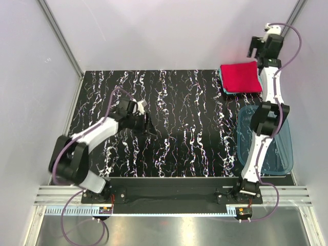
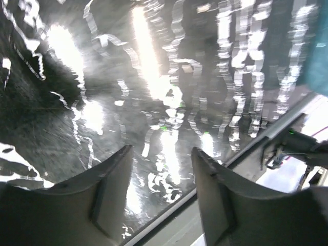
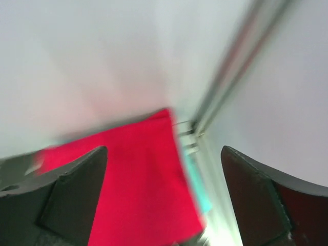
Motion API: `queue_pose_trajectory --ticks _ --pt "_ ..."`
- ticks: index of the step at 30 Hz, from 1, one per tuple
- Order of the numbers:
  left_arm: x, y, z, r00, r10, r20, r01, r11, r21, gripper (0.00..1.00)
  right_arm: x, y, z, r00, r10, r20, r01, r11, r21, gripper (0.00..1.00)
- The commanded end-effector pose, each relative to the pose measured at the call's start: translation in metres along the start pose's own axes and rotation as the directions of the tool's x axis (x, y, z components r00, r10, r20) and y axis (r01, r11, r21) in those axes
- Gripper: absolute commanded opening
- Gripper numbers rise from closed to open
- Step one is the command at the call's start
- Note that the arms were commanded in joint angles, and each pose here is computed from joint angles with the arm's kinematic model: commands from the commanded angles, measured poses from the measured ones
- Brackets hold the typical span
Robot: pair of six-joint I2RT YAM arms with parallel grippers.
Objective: Fold and stack the t-shirts
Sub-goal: Reset both grippers
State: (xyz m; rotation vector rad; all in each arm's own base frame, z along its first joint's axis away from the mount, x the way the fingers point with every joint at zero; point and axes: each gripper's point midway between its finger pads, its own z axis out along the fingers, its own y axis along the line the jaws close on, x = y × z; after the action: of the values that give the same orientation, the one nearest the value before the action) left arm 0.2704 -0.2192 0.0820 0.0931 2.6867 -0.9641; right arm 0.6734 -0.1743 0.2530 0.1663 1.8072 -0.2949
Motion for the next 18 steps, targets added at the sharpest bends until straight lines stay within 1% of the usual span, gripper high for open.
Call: queue_pose_trajectory --ticks 1,2,3,4,5,6,7,8,9,11,12,13,14,15,16,17,18 --pt "-0.007 -0.026 -0.032 0.993 0.062 0.105 -0.068 0.996 0.063 0.58 -0.053 0.101 -0.09 0.996 0.077 -0.034 -0.082 0.977 -0.197 1.0" --pt "-0.003 -0.032 -0.045 0.987 0.078 0.139 -0.089 0.993 0.077 0.59 -0.047 0.122 -0.105 0.995 0.073 -0.068 -0.088 0.967 -0.241 1.0" --pt "0.001 -0.036 -0.051 0.985 0.078 0.155 -0.093 0.991 0.093 0.61 -0.037 0.163 -0.139 0.991 0.056 -0.122 -0.092 0.947 -0.309 1.0" --pt "0.013 -0.033 -0.053 0.987 0.057 0.154 -0.073 0.992 0.1 0.65 -0.032 0.185 -0.158 0.984 0.07 -0.161 -0.125 0.925 -0.358 1.0" --pt "0.015 -0.044 -0.07 0.974 0.079 0.211 -0.108 0.986 0.13 0.66 -0.025 0.202 -0.177 0.977 0.073 -0.199 -0.145 0.914 -0.38 1.0" --pt "0.02 -0.047 -0.077 0.969 0.079 0.233 -0.115 0.983 0.145 0.68 -0.031 0.233 -0.219 0.966 0.104 -0.237 -0.2 0.882 -0.428 1.0" --pt "0.026 -0.048 -0.083 0.966 0.072 0.248 -0.113 0.981 0.156 0.69 0.0 0.246 -0.235 0.942 0.097 -0.321 -0.236 0.872 -0.429 1.0" --pt "0.036 -0.049 -0.09 0.961 0.078 0.265 -0.125 0.978 0.166 0.71 0.009 0.266 -0.26 0.926 0.099 -0.365 -0.277 0.835 -0.476 1.0" --pt "0.047 -0.044 -0.09 0.97 0.065 0.235 -0.104 0.982 0.159 0.71 0.034 0.285 -0.297 0.881 0.13 -0.456 -0.363 0.803 -0.473 1.0" --pt "0.068 -0.035 -0.089 0.975 0.03 0.222 -0.068 0.983 0.169 0.72 0.06 0.304 -0.337 0.817 0.171 -0.551 -0.474 0.744 -0.471 1.0" --pt "0.073 -0.034 -0.09 0.973 0.026 0.229 -0.069 0.981 0.181 0.72 0.045 0.308 -0.362 0.754 0.291 -0.589 -0.6 0.67 -0.437 1.0" --pt "0.078 -0.037 -0.091 0.973 0.003 0.23 -0.053 0.976 0.213 0.72 0.1 0.318 -0.388 0.691 0.252 -0.678 -0.635 0.66 -0.402 1.0" --pt "0.088 -0.035 -0.089 0.971 -0.009 0.237 -0.048 0.97 0.237 0.73 0.104 0.326 -0.403 0.659 0.278 -0.699 -0.687 0.599 -0.41 1.0" --pt "0.084 -0.041 -0.09 0.962 -0.008 0.273 -0.071 0.958 0.279 0.73 0.098 0.324 -0.426 0.57 0.357 -0.74 -0.778 0.524 -0.347 1.0" --pt "0.089 -0.047 -0.09 0.966 -0.063 0.25 -0.025 0.942 0.334 0.73 0.147 0.319 -0.44 0.499 0.342 -0.796 -0.8 0.536 -0.271 1.0" --pt "0.096 -0.044 -0.087 0.964 -0.089 0.249 -0.009 0.93 0.368 0.73 0.157 0.319 -0.456 0.46 0.345 -0.818 -0.823 0.511 -0.248 1.0" --pt "0.089 -0.055 -0.092 0.952 -0.088 0.294 -0.048 0.904 0.425 0.73 0.148 0.313 -0.47 0.406 0.397 -0.823 -0.869 0.446 -0.213 1.0"
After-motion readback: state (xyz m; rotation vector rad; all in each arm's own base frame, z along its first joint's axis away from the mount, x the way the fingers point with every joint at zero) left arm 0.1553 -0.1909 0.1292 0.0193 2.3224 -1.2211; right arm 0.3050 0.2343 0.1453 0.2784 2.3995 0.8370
